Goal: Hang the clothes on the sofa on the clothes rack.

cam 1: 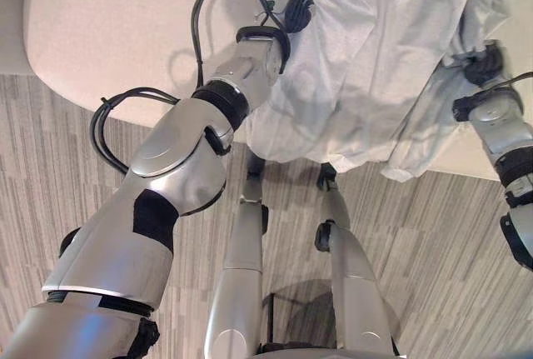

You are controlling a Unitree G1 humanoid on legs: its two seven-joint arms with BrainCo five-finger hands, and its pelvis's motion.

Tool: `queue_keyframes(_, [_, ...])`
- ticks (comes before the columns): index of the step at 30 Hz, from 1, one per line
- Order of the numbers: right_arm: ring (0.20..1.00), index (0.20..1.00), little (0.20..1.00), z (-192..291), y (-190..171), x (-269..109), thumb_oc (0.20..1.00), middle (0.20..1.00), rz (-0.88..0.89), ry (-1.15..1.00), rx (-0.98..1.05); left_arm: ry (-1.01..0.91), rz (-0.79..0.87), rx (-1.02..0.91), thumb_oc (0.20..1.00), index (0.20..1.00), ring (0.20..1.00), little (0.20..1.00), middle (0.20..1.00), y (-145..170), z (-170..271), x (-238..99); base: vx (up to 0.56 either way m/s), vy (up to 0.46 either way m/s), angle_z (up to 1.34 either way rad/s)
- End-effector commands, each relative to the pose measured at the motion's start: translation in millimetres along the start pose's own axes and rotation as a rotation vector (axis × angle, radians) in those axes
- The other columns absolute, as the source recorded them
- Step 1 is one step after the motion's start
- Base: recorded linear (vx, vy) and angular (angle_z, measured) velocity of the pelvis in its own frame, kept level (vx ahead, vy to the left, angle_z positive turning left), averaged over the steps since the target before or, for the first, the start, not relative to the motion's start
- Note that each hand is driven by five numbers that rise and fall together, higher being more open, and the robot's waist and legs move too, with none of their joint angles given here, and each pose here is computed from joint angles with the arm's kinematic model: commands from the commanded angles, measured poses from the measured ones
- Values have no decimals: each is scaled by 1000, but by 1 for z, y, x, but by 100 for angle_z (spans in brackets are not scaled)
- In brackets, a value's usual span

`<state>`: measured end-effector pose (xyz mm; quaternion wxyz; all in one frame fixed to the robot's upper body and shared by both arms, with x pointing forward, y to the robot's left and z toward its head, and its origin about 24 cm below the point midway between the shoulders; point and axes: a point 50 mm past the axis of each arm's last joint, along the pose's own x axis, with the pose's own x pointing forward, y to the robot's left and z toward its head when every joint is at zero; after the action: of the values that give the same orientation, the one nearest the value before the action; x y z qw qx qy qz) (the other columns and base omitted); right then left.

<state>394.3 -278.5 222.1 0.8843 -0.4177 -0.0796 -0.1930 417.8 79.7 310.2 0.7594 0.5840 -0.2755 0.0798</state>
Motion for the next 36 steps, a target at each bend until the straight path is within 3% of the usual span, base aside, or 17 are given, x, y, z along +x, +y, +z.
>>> queue_keyframes(1, [200,200,200,7,-16,-1,200,200,-45,-82,-56,9,137,4,200,200,200,200,200,34,-6,8,47,3,1])
queue_keyframes(2, [200,200,200,-2,-14,-5,200,200,-39,-69,-73,31,131,-6,200,200,200,200,200,28,-18,2,0,0,0])
queue_keyframes(4, [200,200,200,-4,-29,-9,200,200,-90,-102,-117,107,221,-17,200,200,200,200,200,48,-58,-10,-9,62,2])
queue_keyframes(9, [200,200,200,-2,-34,-13,200,200,-116,-132,-147,157,265,-6,200,200,200,200,200,56,-86,-25,-10,52,7])
queue_keyframes(14, [200,200,200,9,-48,-23,200,200,-189,-219,-204,222,358,26,200,200,200,200,200,77,-130,-62,-15,49,-3])
queue_keyframes(26, [200,200,200,41,-46,-54,200,200,-210,-416,-151,285,503,22,200,200,200,200,200,104,-167,-128,40,-19,5])
queue_keyframes(36, [200,200,200,67,-38,-69,200,200,-205,-525,-43,297,604,43,200,200,200,200,200,126,-174,-148,0,-59,-2])
